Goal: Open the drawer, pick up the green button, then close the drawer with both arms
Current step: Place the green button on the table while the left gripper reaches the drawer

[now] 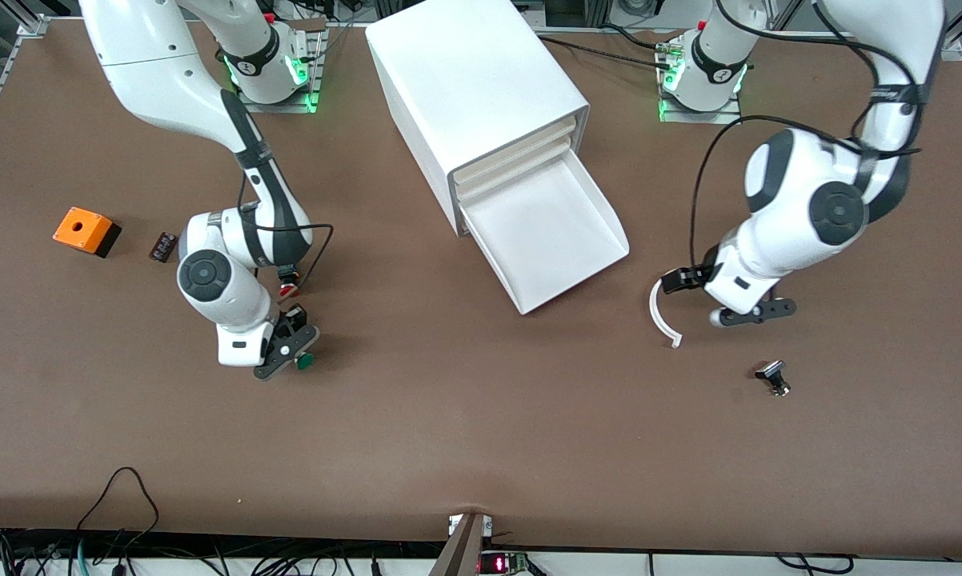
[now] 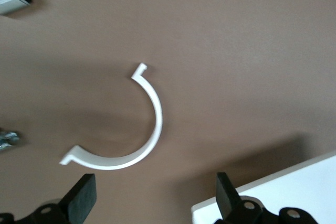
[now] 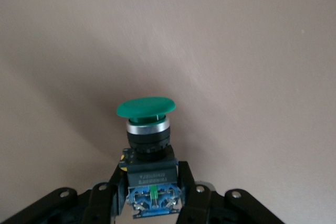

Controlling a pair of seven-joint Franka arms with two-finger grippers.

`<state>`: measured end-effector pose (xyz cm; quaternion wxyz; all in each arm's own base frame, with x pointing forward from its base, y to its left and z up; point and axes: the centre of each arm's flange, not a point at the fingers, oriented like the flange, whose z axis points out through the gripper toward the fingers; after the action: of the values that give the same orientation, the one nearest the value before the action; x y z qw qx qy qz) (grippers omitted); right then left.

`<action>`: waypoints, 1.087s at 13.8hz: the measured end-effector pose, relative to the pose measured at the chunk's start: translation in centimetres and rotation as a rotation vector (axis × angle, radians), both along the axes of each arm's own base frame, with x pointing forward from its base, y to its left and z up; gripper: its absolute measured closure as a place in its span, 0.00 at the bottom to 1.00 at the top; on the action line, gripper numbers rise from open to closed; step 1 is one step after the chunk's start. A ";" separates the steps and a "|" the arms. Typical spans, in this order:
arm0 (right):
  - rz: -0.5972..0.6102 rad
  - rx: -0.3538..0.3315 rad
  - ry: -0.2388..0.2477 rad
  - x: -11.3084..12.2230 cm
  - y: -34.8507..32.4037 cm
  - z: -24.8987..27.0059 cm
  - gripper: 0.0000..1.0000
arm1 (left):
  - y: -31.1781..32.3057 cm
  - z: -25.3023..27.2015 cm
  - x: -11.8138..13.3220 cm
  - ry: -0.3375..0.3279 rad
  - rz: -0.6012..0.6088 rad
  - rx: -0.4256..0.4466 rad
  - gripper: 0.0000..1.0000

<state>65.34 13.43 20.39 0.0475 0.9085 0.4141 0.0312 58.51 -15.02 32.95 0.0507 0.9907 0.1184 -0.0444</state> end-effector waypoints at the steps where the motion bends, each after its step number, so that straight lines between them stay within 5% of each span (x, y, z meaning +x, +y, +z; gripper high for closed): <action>1: 0.036 -0.003 -0.002 -0.1 -1.1 -0.3 0.58 | -1.3 -1.1 -0.4 -0.006 0.015 0.001 0.00; 3: 0.092 -0.009 -0.002 -0.2 -2.1 -0.4 0.53 | -3.6 -3.3 -1.0 -0.009 0.050 0.000 0.00; 9: 0.179 0.014 -0.048 0.0 0.1 3.1 0.00 | -7.7 -8.3 -1.6 -0.025 0.158 -0.016 0.00; 15: 0.015 0.186 -0.078 0.0 1.9 11.5 0.00 | -11.0 -9.9 -2.9 -0.015 0.179 -0.017 0.00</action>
<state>65.37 15.38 31.88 -0.0214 0.9039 0.4141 0.1052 55.58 -25.98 23.01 0.0636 0.9760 0.2058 -0.0333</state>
